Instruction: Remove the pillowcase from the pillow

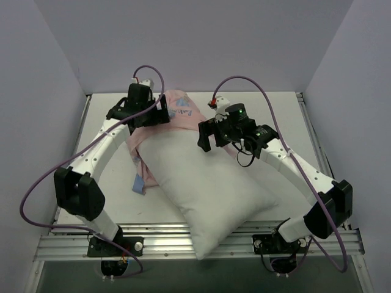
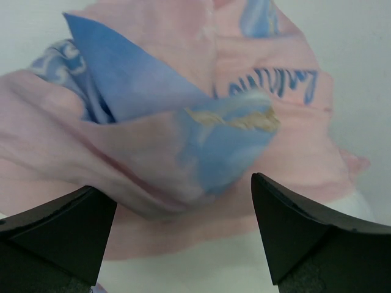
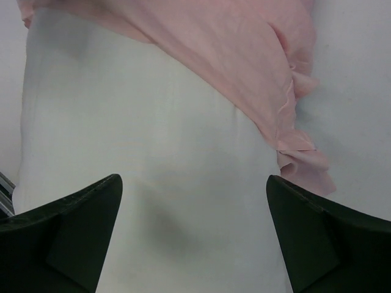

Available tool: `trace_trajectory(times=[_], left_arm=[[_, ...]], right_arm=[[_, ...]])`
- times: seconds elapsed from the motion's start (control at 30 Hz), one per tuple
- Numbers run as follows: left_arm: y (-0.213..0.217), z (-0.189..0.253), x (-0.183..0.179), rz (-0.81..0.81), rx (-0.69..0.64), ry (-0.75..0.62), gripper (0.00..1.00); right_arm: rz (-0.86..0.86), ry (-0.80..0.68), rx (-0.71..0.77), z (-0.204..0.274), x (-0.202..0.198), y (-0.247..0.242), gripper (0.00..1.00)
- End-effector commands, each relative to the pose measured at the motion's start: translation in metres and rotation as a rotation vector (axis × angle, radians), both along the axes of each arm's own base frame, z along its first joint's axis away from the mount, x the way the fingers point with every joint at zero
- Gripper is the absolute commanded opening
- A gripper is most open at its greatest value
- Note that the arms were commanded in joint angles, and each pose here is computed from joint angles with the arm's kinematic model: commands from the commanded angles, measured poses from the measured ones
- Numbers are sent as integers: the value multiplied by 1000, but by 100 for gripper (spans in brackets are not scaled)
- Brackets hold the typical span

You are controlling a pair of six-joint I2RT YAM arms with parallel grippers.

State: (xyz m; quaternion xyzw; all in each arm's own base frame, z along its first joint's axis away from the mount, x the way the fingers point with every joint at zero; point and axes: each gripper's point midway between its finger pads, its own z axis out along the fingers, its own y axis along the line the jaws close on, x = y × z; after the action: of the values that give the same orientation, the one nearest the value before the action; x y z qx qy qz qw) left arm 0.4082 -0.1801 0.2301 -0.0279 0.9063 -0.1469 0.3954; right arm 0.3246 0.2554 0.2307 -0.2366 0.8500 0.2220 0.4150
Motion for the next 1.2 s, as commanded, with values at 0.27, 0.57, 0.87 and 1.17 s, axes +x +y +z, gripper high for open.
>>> trace_trajectory(times=[0.27,0.57,0.87,1.17], left_arm=[[16,33,85,46,2,-125,97],[117,65,92,283,306,-160,97],[22,98,83,-193,347,-384,97],[-76,36,51,-692,285,-259,100]], right_arm=[[23,202,-16,-67,-24,36,97],[55,235,-108,-107,-38,19,0],[165,133,-140,-81,-44,13,0],[228,116,-149,-72,-49,13,0]])
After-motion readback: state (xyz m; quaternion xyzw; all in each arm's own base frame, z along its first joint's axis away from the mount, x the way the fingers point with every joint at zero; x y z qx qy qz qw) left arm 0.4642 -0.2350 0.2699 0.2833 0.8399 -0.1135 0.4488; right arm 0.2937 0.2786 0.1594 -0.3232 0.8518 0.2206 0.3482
